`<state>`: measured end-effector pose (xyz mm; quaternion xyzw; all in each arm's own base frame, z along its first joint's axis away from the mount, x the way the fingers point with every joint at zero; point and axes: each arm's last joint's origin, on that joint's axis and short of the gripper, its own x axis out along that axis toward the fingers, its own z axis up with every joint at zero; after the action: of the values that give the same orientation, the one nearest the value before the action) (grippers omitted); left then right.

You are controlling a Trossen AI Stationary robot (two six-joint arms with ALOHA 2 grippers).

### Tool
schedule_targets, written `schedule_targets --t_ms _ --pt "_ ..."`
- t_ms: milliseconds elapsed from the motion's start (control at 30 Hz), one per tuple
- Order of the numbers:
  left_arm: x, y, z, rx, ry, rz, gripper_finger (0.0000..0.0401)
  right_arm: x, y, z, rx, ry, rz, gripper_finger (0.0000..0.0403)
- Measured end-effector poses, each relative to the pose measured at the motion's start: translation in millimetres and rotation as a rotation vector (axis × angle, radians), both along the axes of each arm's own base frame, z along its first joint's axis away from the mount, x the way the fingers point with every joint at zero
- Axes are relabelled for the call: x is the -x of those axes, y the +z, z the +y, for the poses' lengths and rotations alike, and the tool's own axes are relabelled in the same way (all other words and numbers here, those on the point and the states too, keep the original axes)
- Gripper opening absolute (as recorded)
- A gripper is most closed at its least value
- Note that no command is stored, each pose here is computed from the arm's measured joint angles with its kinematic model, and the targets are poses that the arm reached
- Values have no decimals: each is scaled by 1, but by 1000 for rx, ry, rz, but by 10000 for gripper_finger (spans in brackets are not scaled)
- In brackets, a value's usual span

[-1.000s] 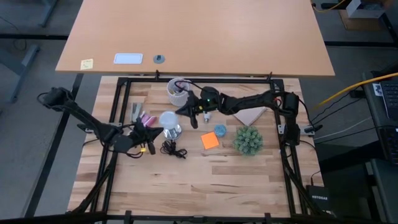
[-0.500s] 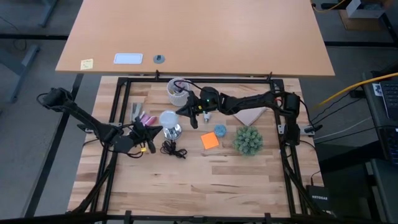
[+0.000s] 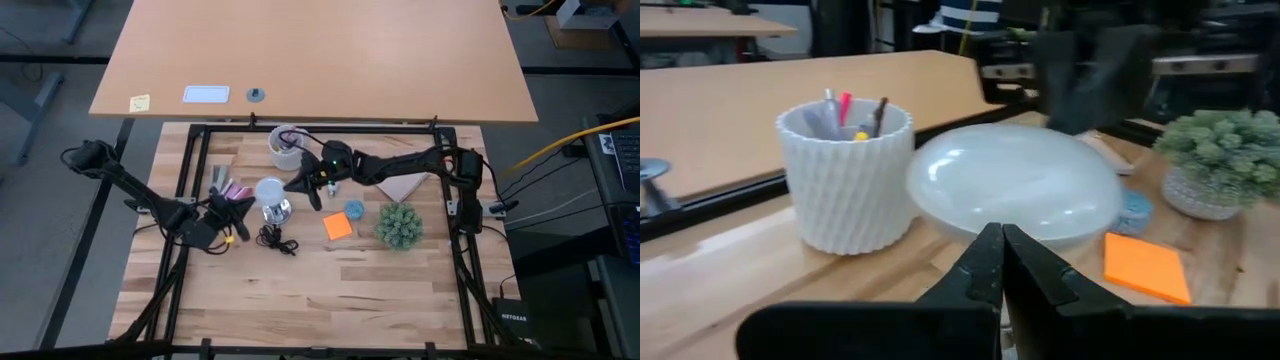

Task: Screw lightbulb
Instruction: Insert the lightbulb into the silver lamp

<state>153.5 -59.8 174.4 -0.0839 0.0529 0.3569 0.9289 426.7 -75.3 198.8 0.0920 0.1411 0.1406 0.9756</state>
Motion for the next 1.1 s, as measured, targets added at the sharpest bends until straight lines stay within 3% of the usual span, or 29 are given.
schedule_targets --t_ms 200,600,900,1100 --pt "2 -6 3 31 37 -7 0 -2 -1 12 -29 84 -4 19" --pt "1 -5 9 39 79 -16 0 -5 -3 25 34 49 -14 19" --pt "7 7 12 -18 112 -34 0 2 19 19 55 32 -65 19" --pt "14 19 15 -13 101 -70 0 8 37 12 145 -36 -108 19"
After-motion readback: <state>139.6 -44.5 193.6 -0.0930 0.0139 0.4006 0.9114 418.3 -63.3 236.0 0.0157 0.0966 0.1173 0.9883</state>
